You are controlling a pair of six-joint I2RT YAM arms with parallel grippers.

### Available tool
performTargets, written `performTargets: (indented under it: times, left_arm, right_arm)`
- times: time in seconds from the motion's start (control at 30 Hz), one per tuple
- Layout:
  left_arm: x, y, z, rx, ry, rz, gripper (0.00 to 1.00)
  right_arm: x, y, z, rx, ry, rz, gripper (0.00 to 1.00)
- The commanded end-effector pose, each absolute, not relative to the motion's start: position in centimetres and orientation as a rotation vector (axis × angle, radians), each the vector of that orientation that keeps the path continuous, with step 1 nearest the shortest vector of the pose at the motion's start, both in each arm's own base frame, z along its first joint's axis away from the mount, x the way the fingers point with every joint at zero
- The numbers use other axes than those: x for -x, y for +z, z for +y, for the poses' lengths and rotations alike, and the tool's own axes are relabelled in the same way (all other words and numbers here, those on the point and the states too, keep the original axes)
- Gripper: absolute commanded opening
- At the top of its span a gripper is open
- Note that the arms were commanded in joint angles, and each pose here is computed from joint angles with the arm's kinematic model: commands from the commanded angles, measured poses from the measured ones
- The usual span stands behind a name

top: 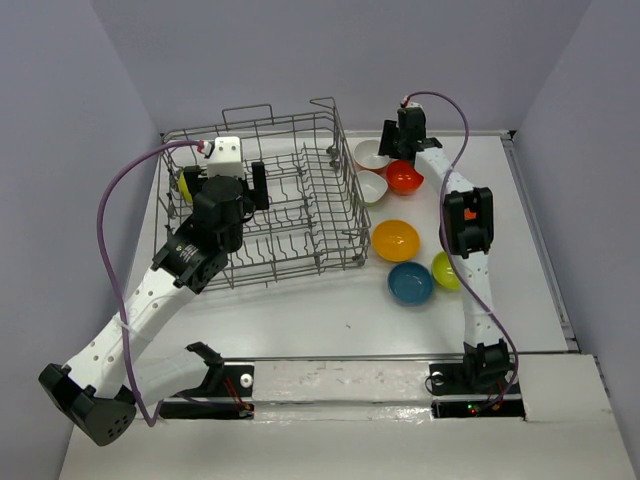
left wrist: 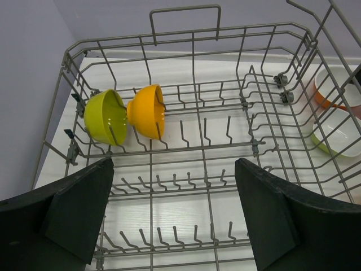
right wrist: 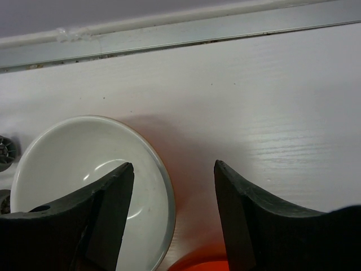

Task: Load the bowls into the dish rack
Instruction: Pick up the bowl from the corner of the board.

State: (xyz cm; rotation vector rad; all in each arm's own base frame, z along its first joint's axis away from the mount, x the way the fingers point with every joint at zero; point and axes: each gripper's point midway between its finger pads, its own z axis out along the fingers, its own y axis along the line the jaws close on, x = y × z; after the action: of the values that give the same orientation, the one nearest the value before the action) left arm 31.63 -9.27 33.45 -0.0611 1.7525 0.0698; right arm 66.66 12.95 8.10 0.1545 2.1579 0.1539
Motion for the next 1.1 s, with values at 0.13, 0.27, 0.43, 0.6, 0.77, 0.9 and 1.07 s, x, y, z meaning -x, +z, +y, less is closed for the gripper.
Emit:
performTargets:
  times: [0.13, 0.27, 0.43, 0.6, 0.77, 0.9, 1.07]
  left_arm:
    - [-31.8, 33.9, -9.1, 0.099, 0.047, 1.722, 0.99]
    - [-31.8, 33.9, -9.1, 0.098, 0.044, 1.722, 0.99]
    - [-31.7, 33.8, -9.2, 0.096, 0.040, 1.720, 0.99]
    - [-31.8, 33.8, -9.1, 0.094, 0.043, 1.721, 0.99]
    - [-31.6, 33.9, -9.0, 0.098, 0.040, 1.717, 0.99]
    - [-31.6, 33.9, -9.0, 0.098, 0.040, 1.717, 0.99]
    - [-31.6, 33.8, -9.1, 0.096, 0.041, 1.719, 0.99]
  right_arm:
    - [-66.3, 12.7, 12.4, -0.128, 0.127, 2.086, 0.63]
    - [-66.0, 12.6, 12.2, -0.123, 0.111, 2.095, 0.57]
    - [-66.1, 12.8, 12.2, -0.124, 0.109, 2.093, 0.48]
    - [-66.2, 12.9, 12.2, -0.126, 0.108, 2.094, 0.31]
    - [-66.1, 13.2, 11.9, -0.141, 0.094, 2.090, 0.20]
    - [-66.1, 13.9, 11.6, -0.163, 0.086, 2.076, 0.15]
    - [-65.9, 15.1, 11.1, -0.209, 0.071, 2.054, 0.05]
